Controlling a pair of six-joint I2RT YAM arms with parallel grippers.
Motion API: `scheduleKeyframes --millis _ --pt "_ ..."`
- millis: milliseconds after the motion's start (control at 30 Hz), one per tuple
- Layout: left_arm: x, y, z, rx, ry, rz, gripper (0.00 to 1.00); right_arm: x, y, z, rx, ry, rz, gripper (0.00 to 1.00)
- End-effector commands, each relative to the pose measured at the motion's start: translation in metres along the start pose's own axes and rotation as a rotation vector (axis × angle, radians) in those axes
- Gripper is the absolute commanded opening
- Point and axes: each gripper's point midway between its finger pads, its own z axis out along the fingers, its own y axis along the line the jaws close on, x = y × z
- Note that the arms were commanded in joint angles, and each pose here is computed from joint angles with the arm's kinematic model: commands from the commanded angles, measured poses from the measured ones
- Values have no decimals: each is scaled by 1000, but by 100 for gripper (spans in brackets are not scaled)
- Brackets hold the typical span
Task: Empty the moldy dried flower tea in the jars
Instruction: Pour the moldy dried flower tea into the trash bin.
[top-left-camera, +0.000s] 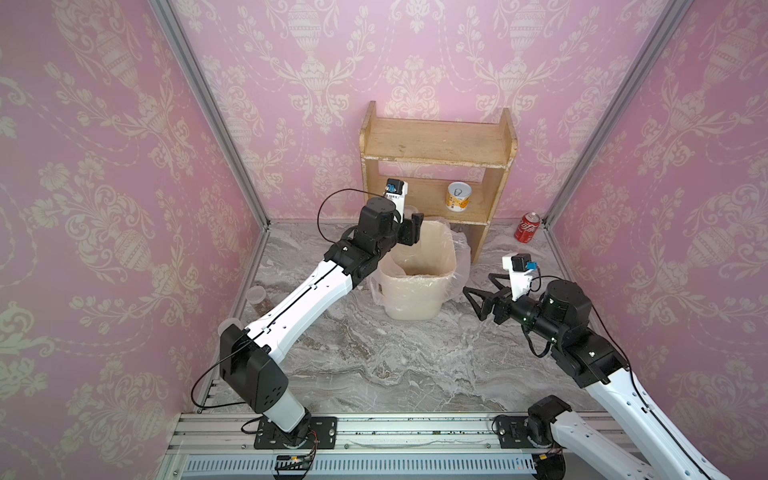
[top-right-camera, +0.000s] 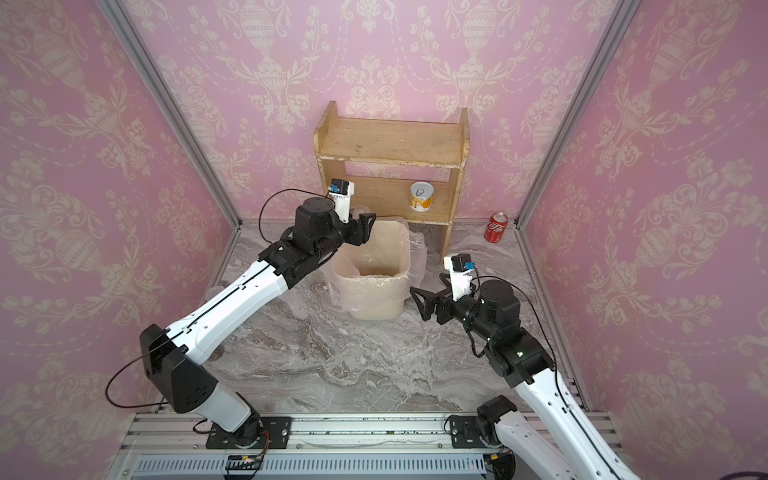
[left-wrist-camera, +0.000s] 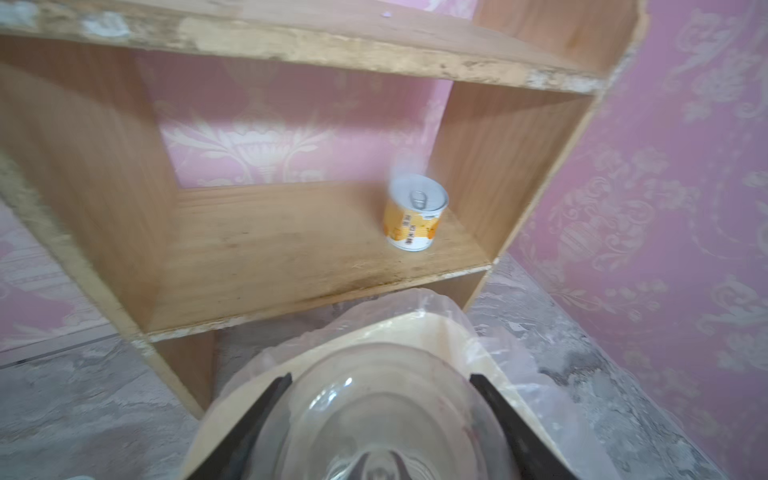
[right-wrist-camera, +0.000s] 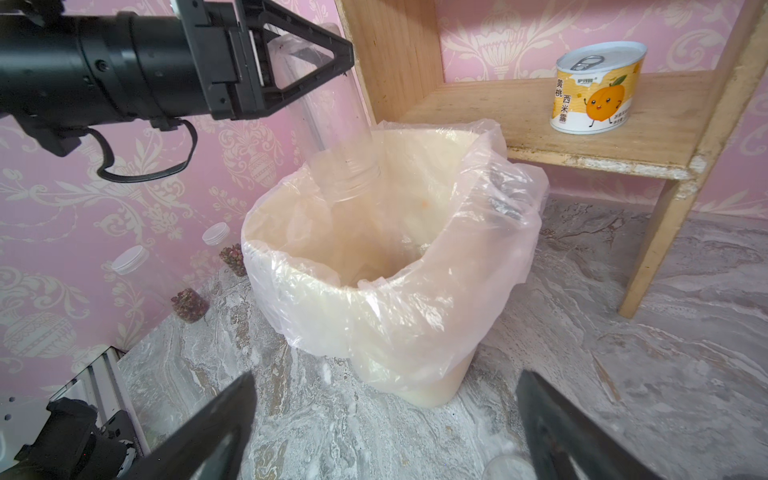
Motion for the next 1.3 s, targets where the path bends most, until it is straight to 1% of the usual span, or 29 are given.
scheduleKeyframes --millis 0,33,100,133,167,267,300,333,400,433,467,567,600,633,667,700,733,800,833,867,900,967,1000,1033,1100,1133,1200,1233,1267 --pt "-10 -19 -10 15 -5 80 22 -8 0 -5 7 -34 14 100" --pt "-9 -17 -8 38 4 37 23 -7 0 -5 7 -35 13 100" --pt "-12 -4 -5 97 -8 -140 20 -7 1 -5 6 -35 13 100" --pt "-13 0 -5 105 -21 -172 18 -7 0 -5 6 -35 13 100" --pt "-13 -2 -7 95 -31 -138 18 -6 0 -5 6 -33 15 100" --pt "-11 -15 -12 -9 -28 96 21 -6 0 -4 6 -33 17 100" --pt "-11 -18 -12 -2 -15 106 22 -5 0 -4 7 -30 17 100" --pt "-10 -17 -10 13 -6 73 23 -4 -1 -3 8 -28 17 100" --pt "-13 -4 -7 80 -7 -96 21 -4 0 -3 6 -27 18 100" --pt "-15 2 -7 84 -19 -147 18 -4 0 -3 5 -28 18 100" --pt "-16 3 -9 69 -36 -124 17 -3 0 -3 5 -25 20 100" --pt "-14 -13 -13 -15 -38 94 20 -4 0 -4 7 -30 15 100" --pt "-13 -17 -12 0 -21 94 22 -5 0 -4 8 -33 12 100" --pt "-13 -16 -10 15 -12 60 23 -4 0 -4 9 -32 10 100" --pt "-14 -12 -8 42 -9 7 22 -5 -1 -4 11 -34 9 100" --pt "-14 -7 -8 35 -14 -20 20 -4 0 -4 10 -33 11 100" --pt "-14 -5 -8 13 -24 -1 19 -5 0 -4 8 -33 11 100" --pt "-12 -17 -11 -16 -35 125 19 -4 0 -4 5 -31 14 100" --pt "-10 -22 -11 -25 -29 168 21 -4 0 -4 7 -33 14 100" --pt "-10 -26 -11 -9 -21 174 23 -3 0 -4 7 -29 13 100" --pt "-11 -25 -10 6 -12 137 24 -3 -1 -4 9 -30 11 100" --pt "-13 -17 -9 27 -14 46 22 -3 -1 -4 14 -29 9 100" --pt "-12 -17 -7 25 -18 48 20 -3 -1 -4 13 -27 9 100" --pt "-11 -23 -7 26 -25 92 20 -2 -1 -4 13 -27 10 100" --pt "-5 -34 -4 -16 -6 216 22 -3 -1 -5 11 -31 9 100" --pt "-4 -36 -3 -16 10 227 23 -3 -1 -5 11 -32 8 100" --pt "-4 -25 0 5 44 123 23 -2 -1 -6 13 -33 8 100" --pt "-4 -17 2 29 46 36 22 -2 -1 -6 13 -34 7 100" --pt "-7 -11 1 39 28 -19 19 -3 -1 -7 13 -38 9 100"
